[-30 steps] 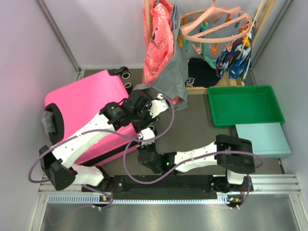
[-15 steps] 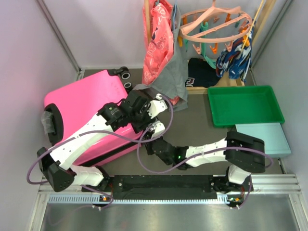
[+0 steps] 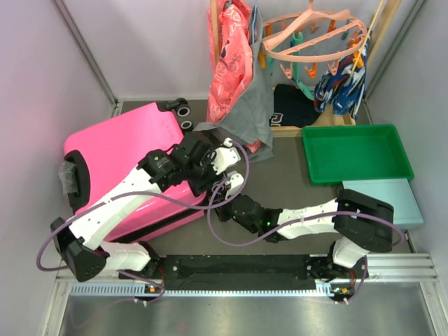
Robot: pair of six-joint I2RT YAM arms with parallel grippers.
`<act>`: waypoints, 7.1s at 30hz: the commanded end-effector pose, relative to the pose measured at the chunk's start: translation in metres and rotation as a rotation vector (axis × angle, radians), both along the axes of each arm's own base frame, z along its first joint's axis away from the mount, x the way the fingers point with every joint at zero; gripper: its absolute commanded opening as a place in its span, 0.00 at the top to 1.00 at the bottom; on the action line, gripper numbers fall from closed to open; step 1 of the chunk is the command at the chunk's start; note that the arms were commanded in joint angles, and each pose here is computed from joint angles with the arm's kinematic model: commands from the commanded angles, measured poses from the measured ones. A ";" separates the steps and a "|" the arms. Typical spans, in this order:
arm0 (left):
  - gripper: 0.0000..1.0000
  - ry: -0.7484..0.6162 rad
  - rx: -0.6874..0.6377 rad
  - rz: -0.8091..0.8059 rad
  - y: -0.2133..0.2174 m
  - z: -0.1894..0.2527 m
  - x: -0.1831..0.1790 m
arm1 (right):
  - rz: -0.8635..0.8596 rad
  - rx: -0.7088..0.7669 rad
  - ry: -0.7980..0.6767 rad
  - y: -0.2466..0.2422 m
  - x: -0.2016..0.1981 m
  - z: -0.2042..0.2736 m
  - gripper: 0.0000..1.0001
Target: Open, take out, and arrange the luggage
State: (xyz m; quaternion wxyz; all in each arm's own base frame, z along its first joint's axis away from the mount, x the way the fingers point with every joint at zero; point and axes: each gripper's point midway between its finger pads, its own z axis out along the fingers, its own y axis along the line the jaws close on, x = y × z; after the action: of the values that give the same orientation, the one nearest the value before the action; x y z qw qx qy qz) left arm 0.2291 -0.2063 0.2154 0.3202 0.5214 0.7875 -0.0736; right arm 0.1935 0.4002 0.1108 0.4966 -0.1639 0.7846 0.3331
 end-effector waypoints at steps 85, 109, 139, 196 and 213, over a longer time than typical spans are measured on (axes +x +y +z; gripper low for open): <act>0.01 -0.427 -0.103 0.126 0.017 0.121 0.052 | 0.108 0.129 0.008 0.050 0.273 0.035 1.00; 0.01 -0.154 0.046 -0.001 0.059 0.011 0.218 | 0.119 0.184 0.039 0.057 0.280 0.048 1.00; 1.00 0.204 0.270 -0.344 0.069 -0.028 0.094 | 0.095 0.156 0.006 0.029 0.262 0.057 1.00; 1.00 0.094 0.532 -0.458 0.037 -0.069 0.137 | 0.139 0.079 0.044 -0.020 0.209 0.030 1.00; 1.00 0.153 0.252 -0.678 0.017 -0.030 0.019 | 0.331 0.148 -0.039 -0.006 0.179 0.041 1.00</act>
State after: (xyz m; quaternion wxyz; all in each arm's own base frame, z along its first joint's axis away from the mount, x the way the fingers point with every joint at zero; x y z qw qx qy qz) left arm 0.3662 -0.2231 0.2076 0.3035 0.7689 0.5623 0.0218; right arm 0.3868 0.3775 0.1283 0.4384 -0.2046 0.7677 0.4202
